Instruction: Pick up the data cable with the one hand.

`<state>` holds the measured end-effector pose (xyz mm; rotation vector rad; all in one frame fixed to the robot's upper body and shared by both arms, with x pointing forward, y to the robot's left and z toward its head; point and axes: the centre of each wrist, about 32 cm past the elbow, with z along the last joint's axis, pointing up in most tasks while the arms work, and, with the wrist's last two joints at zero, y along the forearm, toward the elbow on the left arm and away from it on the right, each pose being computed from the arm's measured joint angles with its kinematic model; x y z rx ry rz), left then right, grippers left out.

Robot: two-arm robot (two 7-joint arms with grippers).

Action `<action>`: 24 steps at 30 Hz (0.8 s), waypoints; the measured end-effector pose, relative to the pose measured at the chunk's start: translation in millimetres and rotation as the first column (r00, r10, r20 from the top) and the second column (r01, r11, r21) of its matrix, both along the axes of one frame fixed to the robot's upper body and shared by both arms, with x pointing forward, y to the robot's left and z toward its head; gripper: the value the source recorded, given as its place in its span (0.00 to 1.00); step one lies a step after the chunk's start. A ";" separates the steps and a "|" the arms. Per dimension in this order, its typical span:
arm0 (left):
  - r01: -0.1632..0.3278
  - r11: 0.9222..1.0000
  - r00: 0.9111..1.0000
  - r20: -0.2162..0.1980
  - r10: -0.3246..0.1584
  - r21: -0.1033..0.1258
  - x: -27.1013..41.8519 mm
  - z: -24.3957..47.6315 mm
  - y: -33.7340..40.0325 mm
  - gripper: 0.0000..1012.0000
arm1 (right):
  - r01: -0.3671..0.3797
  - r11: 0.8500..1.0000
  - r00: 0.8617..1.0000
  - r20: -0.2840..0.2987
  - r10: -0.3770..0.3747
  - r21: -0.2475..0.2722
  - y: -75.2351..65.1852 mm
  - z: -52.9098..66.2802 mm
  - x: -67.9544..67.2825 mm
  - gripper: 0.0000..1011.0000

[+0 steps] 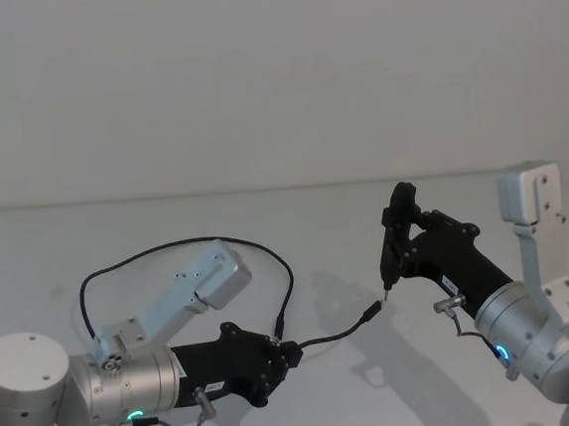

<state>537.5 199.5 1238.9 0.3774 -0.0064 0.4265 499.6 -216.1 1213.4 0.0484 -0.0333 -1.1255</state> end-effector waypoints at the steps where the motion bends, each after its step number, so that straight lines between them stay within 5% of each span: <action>1: 0.000 1.000 1.000 0.000 0.000 0.000 0.0 0.0 0.0 0.04 | 0.000 1.000 1.000 -0.001 0.000 0.000 -0.1 -0.1 0.1 0.28; 24: 0.000 1.000 1.000 0.000 0.000 0.000 0.0 0.0 0.0 0.04 | -0.011 1.000 1.000 -0.014 0.011 0.006 0.1 -2.9 0.7 0.28</action>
